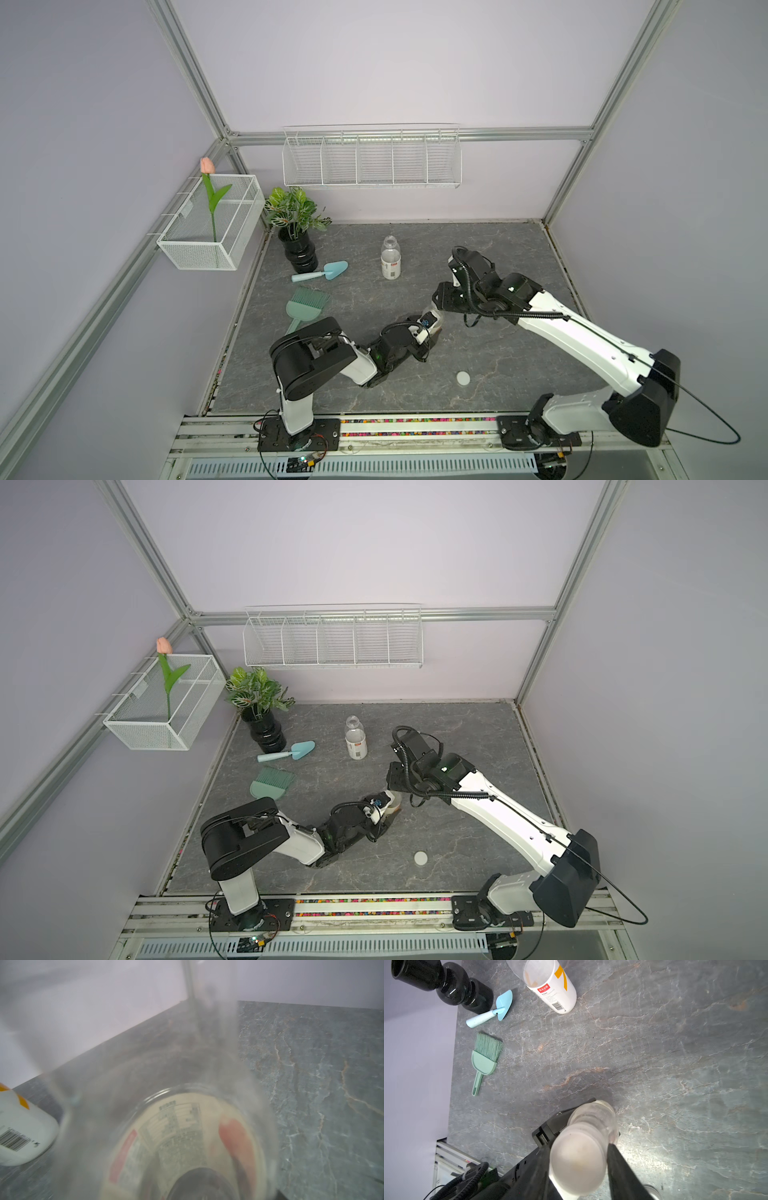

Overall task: Screw on the bottle caps
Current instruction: Screw the bottle cap onto the plastic bottle.

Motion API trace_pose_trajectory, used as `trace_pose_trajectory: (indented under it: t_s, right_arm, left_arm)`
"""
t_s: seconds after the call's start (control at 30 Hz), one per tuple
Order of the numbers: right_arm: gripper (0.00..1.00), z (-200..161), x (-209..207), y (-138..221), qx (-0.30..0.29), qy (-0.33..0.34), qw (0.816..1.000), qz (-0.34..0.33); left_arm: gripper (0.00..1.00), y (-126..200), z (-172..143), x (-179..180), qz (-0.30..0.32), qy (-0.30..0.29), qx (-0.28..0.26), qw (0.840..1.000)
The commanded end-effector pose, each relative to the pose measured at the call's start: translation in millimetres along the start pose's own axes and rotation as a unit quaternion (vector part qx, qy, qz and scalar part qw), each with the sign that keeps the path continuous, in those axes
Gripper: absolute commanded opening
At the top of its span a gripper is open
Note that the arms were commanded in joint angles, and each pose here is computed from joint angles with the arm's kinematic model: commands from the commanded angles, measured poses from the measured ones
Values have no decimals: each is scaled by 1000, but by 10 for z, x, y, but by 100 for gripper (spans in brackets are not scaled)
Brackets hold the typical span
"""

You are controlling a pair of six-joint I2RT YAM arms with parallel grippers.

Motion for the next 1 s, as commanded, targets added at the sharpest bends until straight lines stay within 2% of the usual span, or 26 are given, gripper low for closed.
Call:
trace_pose_trajectory:
  t_s: [0.0, 0.07, 0.13, 0.23, 0.43, 0.5, 0.6, 0.7, 0.83, 0.97]
  right_arm:
    - [62, -276, 90, 108, 76, 0, 995, 58]
    - [69, -256, 46, 304, 58, 92, 992, 57]
    - [70, -212, -87, 479, 34, 181, 983, 17]
    - [70, -259, -169, 629, 11, 305, 952, 18]
    - [70, -330, -114, 740, -48, 435, 896, 77]
    - [70, -383, -106, 730, -50, 483, 869, 90]
    - [71, -399, -144, 689, -51, 522, 847, 83]
    - [72, -390, -191, 609, -39, 544, 836, 67]
    - [72, -368, -201, 472, -29, 547, 834, 63]
    - [68, -337, -158, 396, -29, 535, 841, 77]
  left_arm:
    - [60, 27, -37, 29, 21, -50, 17, 998]
    - [60, 55, -12, 16, 13, -55, 12, 998]
    - [61, 78, 6, -16, -1, -63, 7, 998]
    - [61, 105, 20, -66, -22, -72, 1, 997]
    - [61, 148, 30, -134, -49, -84, -11, 995]
    - [61, 169, 52, -161, -61, -86, -18, 994]
    - [61, 186, 72, -185, -71, -88, -23, 993]
    - [61, 199, 86, -199, -77, -90, -27, 993]
    - [61, 214, 99, -208, -82, -91, -30, 992]
    - [61, 234, 103, -222, -86, -93, -34, 991]
Point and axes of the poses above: each gripper's point midway between its finger pads, its own y axis back along the fingers, its own x axis along the line the jaws close on, z = x × y, the point moved 4 cm from there along y, back along the fingers
